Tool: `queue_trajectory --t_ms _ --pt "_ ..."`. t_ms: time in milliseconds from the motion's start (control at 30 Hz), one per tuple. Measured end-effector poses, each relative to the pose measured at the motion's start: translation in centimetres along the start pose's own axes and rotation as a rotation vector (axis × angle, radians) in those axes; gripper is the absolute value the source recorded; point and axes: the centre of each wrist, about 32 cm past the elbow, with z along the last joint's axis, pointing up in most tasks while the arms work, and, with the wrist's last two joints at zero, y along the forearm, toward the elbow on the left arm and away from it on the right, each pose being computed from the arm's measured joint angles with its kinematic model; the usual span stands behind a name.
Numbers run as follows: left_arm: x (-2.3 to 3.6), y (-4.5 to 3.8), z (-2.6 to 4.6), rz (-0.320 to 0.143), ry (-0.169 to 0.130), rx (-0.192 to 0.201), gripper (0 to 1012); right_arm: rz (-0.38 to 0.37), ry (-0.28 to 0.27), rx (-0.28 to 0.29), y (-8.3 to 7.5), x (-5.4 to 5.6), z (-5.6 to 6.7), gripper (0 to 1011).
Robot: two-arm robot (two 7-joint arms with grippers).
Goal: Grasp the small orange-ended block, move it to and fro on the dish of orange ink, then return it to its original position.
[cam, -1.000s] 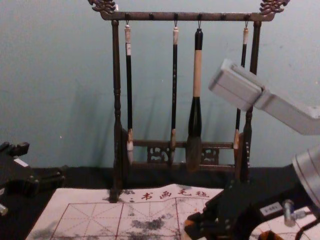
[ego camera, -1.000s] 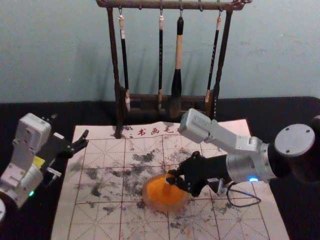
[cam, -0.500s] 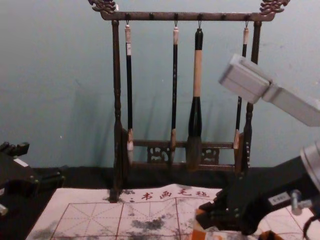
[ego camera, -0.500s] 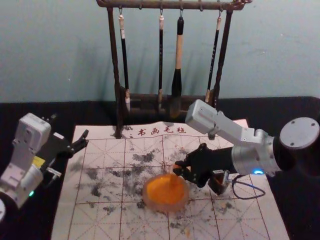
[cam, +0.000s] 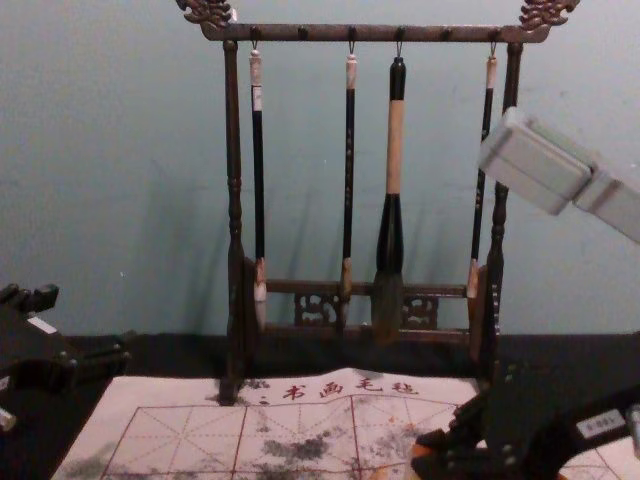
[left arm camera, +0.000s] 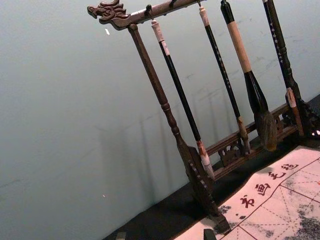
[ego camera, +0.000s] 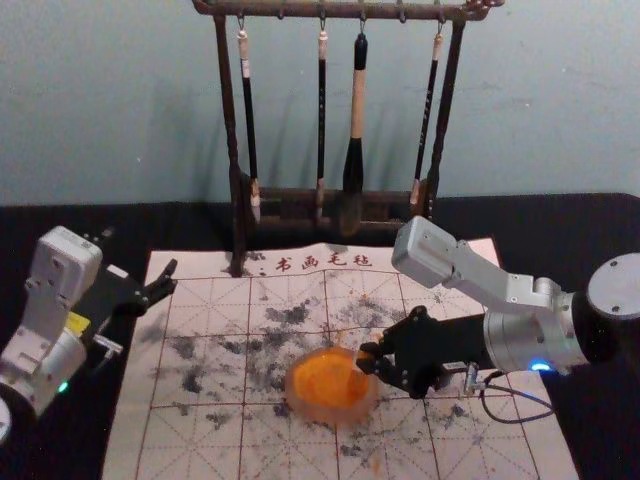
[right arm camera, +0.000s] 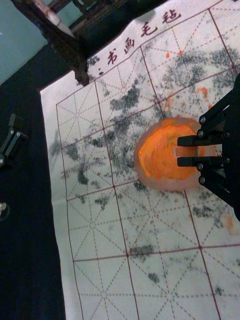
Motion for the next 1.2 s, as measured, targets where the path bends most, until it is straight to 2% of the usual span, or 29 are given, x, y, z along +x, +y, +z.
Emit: queue_trajectory --t_ms 267,567,867,1200 --pt "0.0 0.0 0.0 0.0 0.0 0.0 1001 0.025 -0.009 0.011 0.0 -0.6 0.1 85" --pt "0.0 0.0 0.0 0.0 0.0 0.0 1001 0.041 -0.021 0.016 0.6 -0.7 0.5 85" --pt "0.0 0.0 0.0 0.0 0.0 0.0 1001 0.044 -0.023 0.008 1.5 -0.2 0.7 85" --pt "0.0 0.0 0.0 0.0 0.0 0.0 1001 0.03 -0.01 0.003 2.2 0.8 0.6 85"
